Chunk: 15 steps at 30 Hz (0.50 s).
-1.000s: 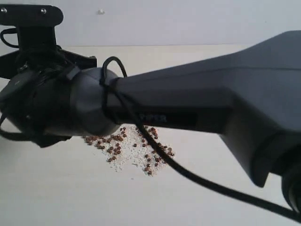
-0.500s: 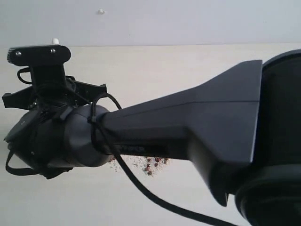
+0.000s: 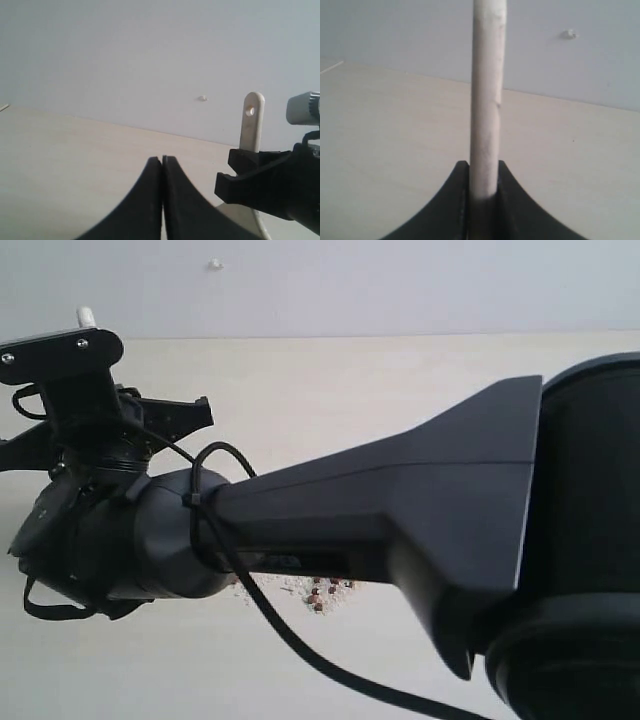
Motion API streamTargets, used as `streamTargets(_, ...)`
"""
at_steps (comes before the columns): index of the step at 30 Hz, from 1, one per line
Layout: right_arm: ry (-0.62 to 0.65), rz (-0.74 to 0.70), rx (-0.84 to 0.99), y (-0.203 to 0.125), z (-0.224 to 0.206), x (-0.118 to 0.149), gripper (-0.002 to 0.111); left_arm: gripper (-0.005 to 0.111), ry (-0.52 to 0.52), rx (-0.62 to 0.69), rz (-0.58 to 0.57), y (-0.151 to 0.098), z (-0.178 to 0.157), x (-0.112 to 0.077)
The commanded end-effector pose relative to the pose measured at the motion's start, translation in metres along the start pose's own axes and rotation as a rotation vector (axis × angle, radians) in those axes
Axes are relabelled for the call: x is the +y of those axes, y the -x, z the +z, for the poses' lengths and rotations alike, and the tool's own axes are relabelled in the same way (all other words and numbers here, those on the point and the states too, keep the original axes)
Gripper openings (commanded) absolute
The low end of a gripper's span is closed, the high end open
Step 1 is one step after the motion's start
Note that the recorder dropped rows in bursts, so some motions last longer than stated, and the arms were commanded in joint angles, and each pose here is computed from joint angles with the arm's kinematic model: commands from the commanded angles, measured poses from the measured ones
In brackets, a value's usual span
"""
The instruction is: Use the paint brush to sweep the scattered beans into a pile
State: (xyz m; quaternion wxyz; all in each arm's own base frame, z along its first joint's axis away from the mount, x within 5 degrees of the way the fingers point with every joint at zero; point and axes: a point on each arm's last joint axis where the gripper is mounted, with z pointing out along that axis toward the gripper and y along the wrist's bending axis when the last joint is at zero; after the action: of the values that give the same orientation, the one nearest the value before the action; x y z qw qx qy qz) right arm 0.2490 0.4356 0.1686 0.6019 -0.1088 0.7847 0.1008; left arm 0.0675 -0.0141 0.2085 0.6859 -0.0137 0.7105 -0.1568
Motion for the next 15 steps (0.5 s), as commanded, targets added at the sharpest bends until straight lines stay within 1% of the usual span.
streamTargets(1, 0.026, 0.011, -0.033, 0.009, 0.003, 0.007, 0.000, 0.000, -0.007, -0.003, -0.006, 0.000, -0.001, 0.000)
streamTargets(5, 0.037, 0.028, -0.044, 0.009, 0.009, 0.015, 0.000, 0.000, -0.007, -0.003, -0.006, 0.000, -0.001, 0.000)
streamTargets(7, 0.022, 0.022, -0.037, -0.002, 0.014, 0.016, 0.000, 0.000, -0.007, -0.003, -0.006, 0.000, -0.001, 0.000)
streamTargets(8, -0.012, 0.030, -0.015, -0.011, 0.017, 0.014, 0.000, 0.000, -0.007, -0.003, -0.006, 0.000, -0.001, 0.000)
streamTargets(10, -0.060, 0.041, -0.001, -0.020, 0.019, 0.010, 0.000, 0.000, -0.007, -0.003, -0.006, 0.000, -0.001, 0.000)
streamTargets(11, -0.121, 0.039, 0.003, -0.026, 0.020, 0.005, 0.000, 0.000, -0.007, -0.003, -0.006, 0.000, -0.001, 0.000)
streamTargets(12, -0.150, 0.035, 0.004, -0.030, 0.021, 0.002, 0.000, 0.000, -0.007, -0.003, -0.006, 0.000, -0.001, 0.000)
streamTargets(15, -0.165, -0.009, 0.011, -0.030, 0.021, 0.001, 0.000, 0.000, -0.007, -0.003, -0.006, 0.000, -0.001, 0.000)
